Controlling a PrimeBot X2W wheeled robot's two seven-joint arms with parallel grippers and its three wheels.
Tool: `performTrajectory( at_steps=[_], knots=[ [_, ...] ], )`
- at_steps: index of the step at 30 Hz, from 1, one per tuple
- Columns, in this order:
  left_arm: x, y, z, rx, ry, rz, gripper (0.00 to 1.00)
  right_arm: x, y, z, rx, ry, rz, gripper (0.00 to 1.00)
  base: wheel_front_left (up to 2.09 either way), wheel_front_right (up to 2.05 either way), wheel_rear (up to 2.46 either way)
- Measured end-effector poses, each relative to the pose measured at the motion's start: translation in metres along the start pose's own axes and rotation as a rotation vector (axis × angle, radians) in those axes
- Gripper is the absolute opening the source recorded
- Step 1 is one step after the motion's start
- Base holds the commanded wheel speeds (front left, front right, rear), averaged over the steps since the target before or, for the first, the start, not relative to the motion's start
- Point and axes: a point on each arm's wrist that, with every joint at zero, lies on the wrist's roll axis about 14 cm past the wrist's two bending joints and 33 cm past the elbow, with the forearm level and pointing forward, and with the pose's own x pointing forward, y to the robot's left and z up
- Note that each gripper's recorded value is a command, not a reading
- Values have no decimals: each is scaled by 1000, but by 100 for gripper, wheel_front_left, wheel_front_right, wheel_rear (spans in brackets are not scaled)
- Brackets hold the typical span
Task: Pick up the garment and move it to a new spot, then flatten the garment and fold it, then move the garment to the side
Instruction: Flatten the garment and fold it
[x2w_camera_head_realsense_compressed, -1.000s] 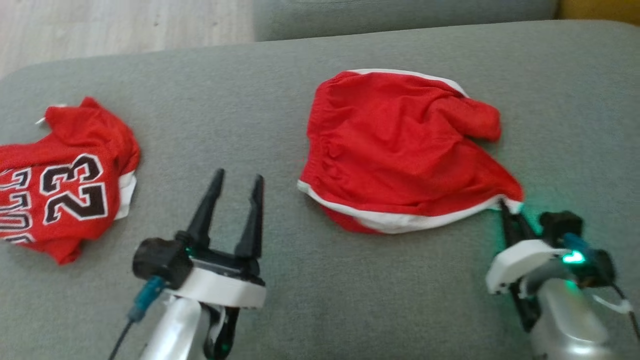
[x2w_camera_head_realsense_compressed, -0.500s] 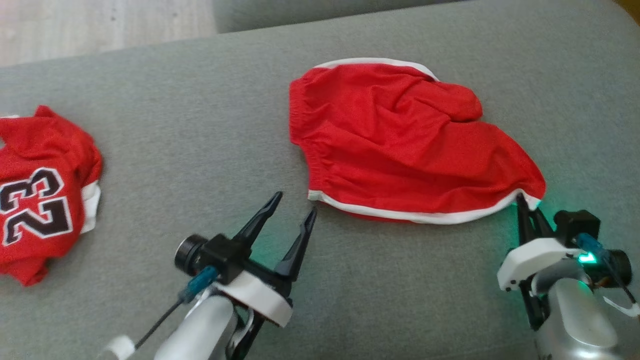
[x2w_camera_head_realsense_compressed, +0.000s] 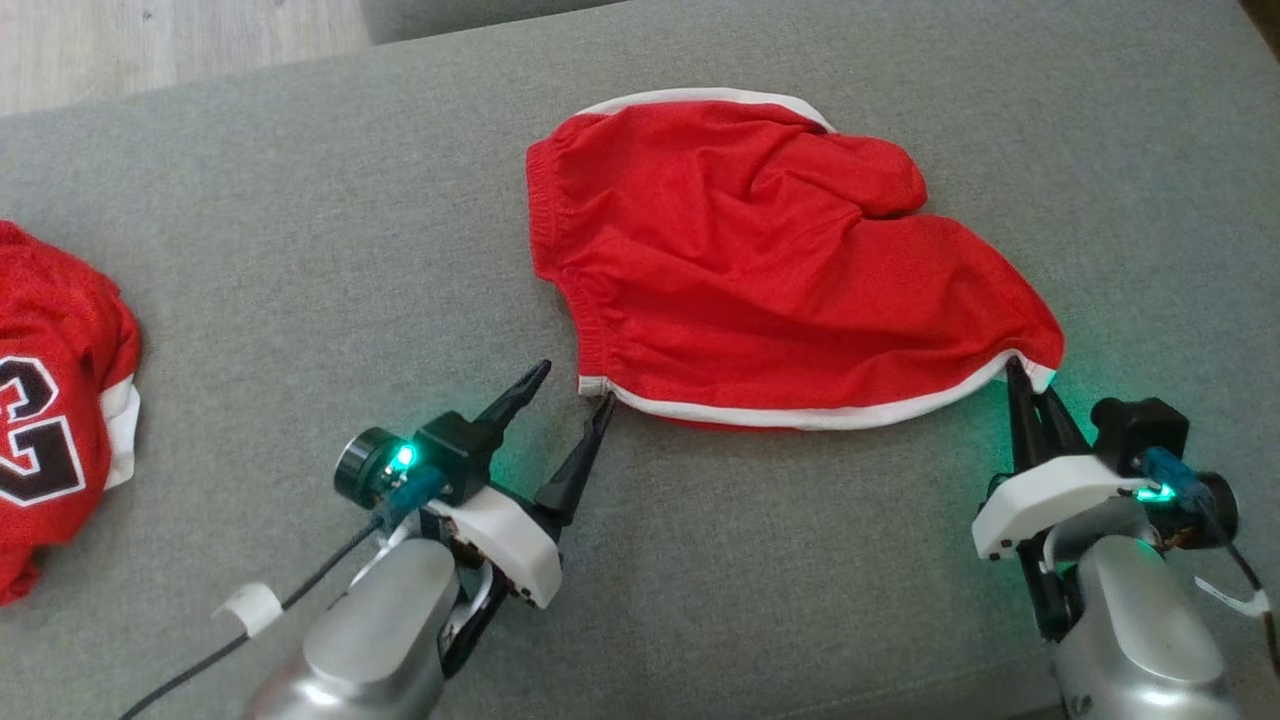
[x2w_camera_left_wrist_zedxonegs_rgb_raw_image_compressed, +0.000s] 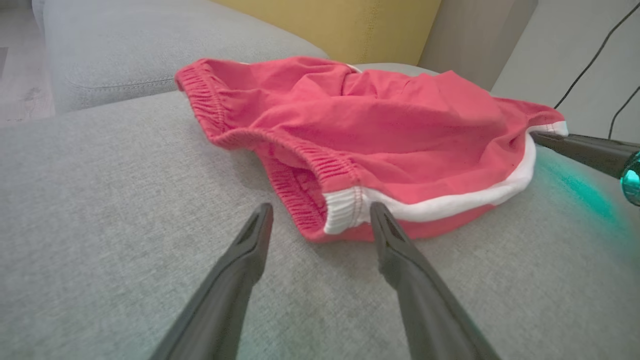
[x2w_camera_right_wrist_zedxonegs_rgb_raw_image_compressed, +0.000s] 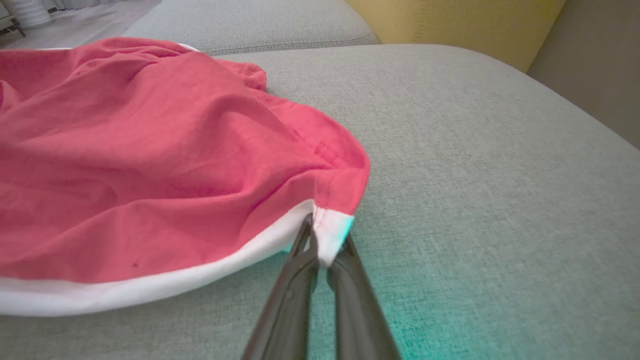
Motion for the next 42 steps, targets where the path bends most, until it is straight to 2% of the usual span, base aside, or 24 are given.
performTrajectory(
  at_steps=[12, 13, 14, 22, 26, 30, 34, 37, 42],
  knots=[
    [11, -13, -10, -20, 43, -60, 100, 0, 3, 0, -2, 4, 11, 0, 0, 0, 0],
    [12, -15, -10, -17, 41, -70, 74, 0, 2, 0, -2, 4, 10, 0, 0, 0, 0],
    [12, -18, -11, -12, 46, -82, 0, 0, 2, -1, -2, 5, 9, 0, 0, 0, 0],
    [7, -9, 0, 1, 18, -62, 0, 0, 5, 13, -4, -35, 19, 0, 0, 0, 0],
    [4, 1, 31, -28, -75, -21, 0, -1, 10, 31, 8, -92, 32, 0, 0, 0, 0],
    [-7, 10, 63, -4, -170, 7, 0, 1, 23, 79, 8, -226, 73, 0, 0, 0, 0],
    [-21, 17, 94, 22, -263, 36, 0, -3, 41, 141, -47, -386, 141, 0, 0, 0, 0],
    [-33, 20, 124, 66, -341, 59, 0, -14, 42, 181, -90, -478, 169, 0, 0, 0, 0],
    [-53, 19, 168, 128, -448, 75, 0, -37, 49, 227, -140, -576, 207, 0, 0, 0, 0]
  ],
)
